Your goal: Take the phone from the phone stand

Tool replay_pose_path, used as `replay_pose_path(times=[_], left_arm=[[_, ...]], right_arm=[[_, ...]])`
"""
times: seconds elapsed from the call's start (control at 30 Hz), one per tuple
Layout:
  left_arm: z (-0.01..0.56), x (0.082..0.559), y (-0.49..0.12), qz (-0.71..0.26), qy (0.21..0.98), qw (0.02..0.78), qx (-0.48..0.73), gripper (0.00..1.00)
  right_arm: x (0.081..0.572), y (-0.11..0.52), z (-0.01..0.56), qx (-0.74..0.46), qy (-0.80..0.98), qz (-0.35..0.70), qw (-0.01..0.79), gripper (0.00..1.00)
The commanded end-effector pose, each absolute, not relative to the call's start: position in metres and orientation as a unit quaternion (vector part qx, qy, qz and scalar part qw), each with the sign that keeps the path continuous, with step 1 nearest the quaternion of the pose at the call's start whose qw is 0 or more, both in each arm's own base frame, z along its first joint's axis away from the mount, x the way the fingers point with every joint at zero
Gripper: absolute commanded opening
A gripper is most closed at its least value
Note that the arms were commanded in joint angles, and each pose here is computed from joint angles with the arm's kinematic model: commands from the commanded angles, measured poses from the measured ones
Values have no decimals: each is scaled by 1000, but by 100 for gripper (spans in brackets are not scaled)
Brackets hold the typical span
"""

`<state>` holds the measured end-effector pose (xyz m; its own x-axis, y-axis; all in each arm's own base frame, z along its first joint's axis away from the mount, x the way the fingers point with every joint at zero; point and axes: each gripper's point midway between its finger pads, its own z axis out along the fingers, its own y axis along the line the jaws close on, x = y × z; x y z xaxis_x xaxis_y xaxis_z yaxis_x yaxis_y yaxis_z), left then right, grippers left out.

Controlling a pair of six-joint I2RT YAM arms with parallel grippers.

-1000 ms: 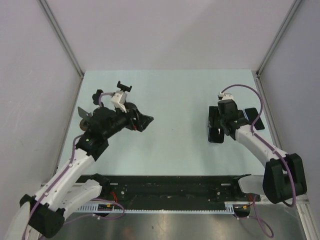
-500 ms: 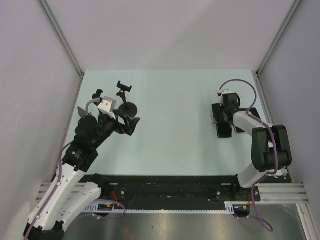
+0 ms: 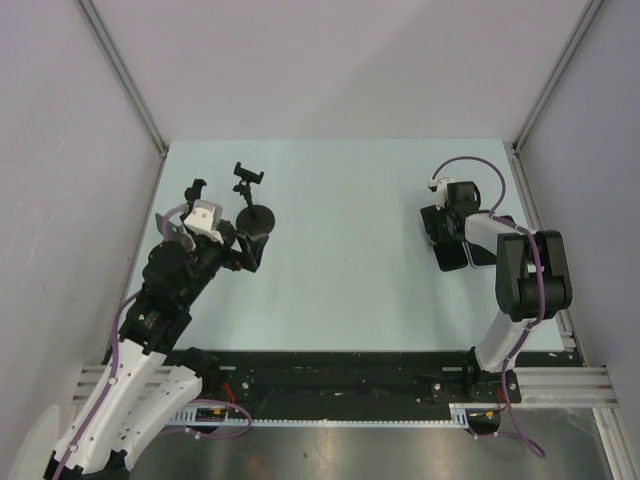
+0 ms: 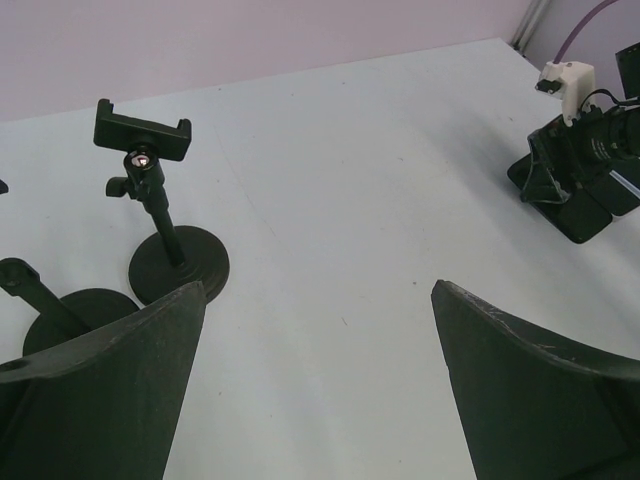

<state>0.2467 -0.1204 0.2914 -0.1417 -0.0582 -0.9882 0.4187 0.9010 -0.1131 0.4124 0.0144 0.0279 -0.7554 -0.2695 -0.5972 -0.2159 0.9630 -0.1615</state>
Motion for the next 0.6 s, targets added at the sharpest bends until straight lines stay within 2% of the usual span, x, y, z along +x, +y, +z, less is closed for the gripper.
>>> replay_pose_path(times=[0.0,0.3,0.33,0.4,0.53,0.57], left_arm=[[294,251,-114,-166,727,655,123,100],[291,252,-115,-167,729,653,123,100],[290,253,-115,-167,730,652,122,100],[290,253,-115,-166,730,651,122,100],[290,253,-116,-168,730,651,123,100],[290,252,-116,-169,730,651,123,100]], right_arm=[[419,5,20,-130,940,-59,310,13],[413,5,15,-97,949,-53,294,39],[412,5,15,-97,950,-53,294,45],[412,3,16,-93,950,-56,294,45],[413,3,20,-89,949,-56,299,62],[413,3,19,-90,949,-55,298,63]])
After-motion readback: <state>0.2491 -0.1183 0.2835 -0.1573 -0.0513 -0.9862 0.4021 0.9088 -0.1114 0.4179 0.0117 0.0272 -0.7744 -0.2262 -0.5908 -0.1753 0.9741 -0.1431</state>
